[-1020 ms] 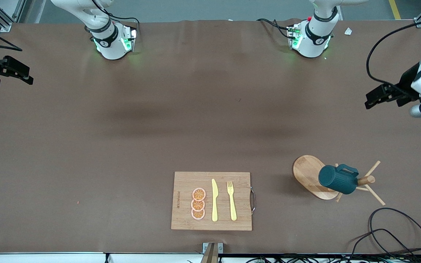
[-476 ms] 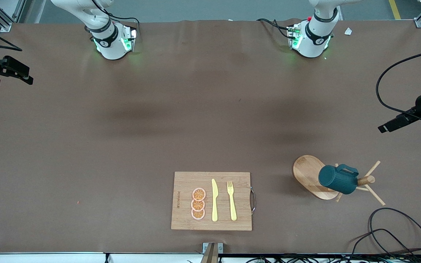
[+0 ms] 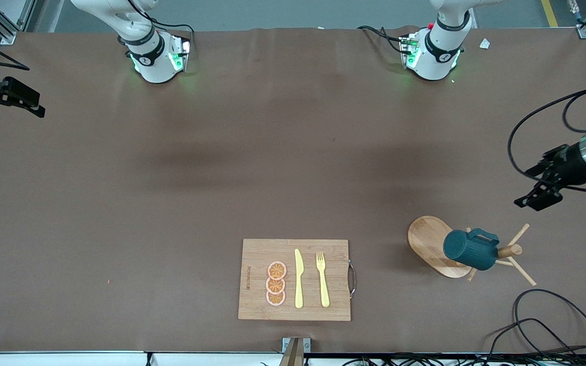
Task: Transfer cup from left to right arm and place
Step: 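Move the left gripper down to the teal mug on the stand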
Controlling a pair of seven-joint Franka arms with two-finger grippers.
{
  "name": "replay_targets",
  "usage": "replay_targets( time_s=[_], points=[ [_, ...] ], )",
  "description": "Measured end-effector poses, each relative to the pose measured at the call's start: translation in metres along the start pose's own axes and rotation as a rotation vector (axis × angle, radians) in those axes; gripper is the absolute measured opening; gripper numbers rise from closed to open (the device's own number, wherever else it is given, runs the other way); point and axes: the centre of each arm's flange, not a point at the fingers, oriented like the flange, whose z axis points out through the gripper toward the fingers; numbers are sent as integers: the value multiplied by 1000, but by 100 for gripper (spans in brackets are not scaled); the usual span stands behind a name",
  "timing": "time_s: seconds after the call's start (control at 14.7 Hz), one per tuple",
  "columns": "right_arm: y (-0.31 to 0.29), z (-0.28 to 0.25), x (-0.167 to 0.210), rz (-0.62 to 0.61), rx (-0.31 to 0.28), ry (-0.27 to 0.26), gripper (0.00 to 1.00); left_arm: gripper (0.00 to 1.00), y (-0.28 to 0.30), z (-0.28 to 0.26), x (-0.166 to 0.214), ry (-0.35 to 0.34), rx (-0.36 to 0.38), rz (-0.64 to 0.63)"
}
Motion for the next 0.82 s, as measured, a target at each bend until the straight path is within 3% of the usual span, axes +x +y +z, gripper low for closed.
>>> replay_targets(
  time_s=[0.34,0.54,0.82],
  points=[
    [0,0,0,0,0,0,100,100,21,19,-7,-39,-91,-261],
    [0,-1,0,0,0,2,100,100,24,25,-2,-74,-146,-326],
    [0,-1,0,-1,0,3,100,100,28,37,1,-61,-185,-373]
  ],
)
